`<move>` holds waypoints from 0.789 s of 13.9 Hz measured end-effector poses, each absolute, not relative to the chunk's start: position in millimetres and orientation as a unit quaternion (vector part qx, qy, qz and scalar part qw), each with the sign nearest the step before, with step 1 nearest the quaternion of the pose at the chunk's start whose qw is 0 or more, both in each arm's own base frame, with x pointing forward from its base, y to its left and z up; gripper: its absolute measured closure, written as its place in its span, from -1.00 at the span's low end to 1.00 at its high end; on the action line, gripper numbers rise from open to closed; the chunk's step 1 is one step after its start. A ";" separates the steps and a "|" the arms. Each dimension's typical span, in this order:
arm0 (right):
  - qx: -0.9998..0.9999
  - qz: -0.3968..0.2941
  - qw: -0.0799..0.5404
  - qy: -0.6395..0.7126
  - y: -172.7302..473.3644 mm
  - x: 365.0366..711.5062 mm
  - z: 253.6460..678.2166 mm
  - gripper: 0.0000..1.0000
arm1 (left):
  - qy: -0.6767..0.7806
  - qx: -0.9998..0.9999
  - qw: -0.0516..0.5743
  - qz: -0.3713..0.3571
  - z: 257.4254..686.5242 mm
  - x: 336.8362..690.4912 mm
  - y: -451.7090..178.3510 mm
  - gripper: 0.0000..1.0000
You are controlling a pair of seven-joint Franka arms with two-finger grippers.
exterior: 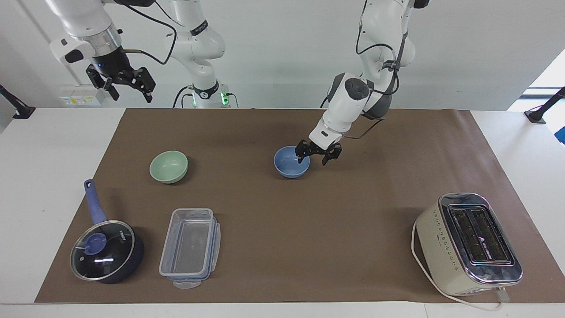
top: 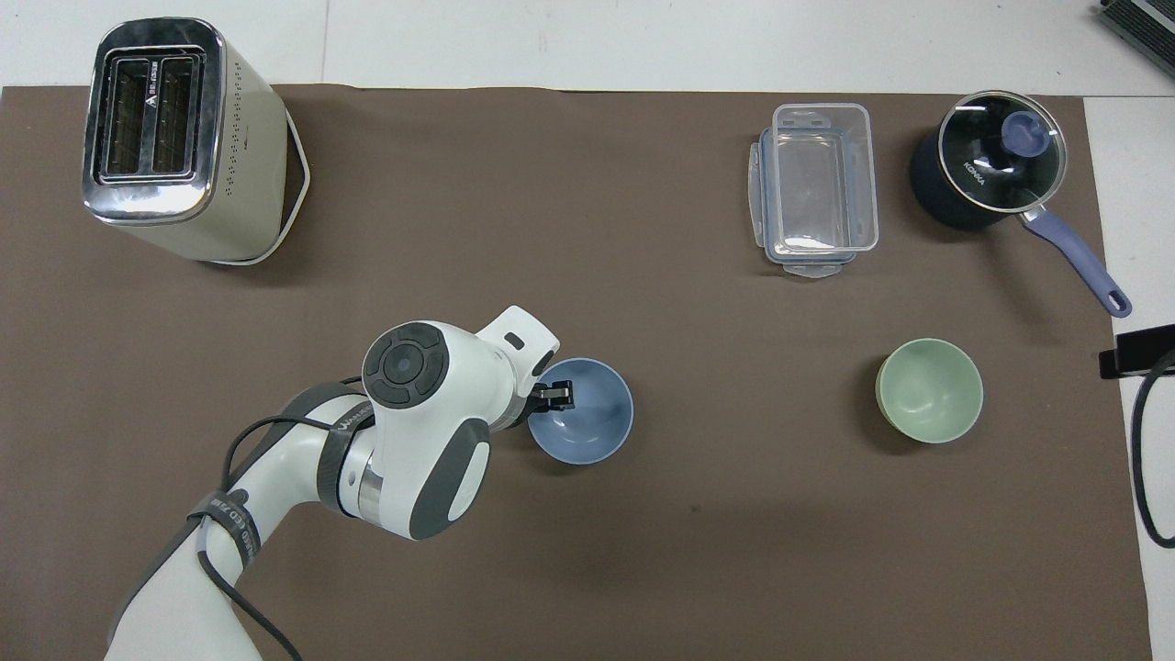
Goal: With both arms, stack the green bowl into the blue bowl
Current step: 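Withdraw the left gripper while the right gripper grasps the green bowl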
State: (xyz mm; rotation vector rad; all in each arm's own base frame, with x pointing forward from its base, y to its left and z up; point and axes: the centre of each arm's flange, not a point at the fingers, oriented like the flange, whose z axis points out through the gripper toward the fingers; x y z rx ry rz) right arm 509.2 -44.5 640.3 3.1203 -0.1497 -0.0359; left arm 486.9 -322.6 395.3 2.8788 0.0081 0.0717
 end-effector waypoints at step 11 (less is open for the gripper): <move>0.999 -0.022 0.009 -0.022 -85.5 541.9 431.9 -1.00 | -0.047 0.993 0.079 0.067 594.8 528.3 -128.0 -1.00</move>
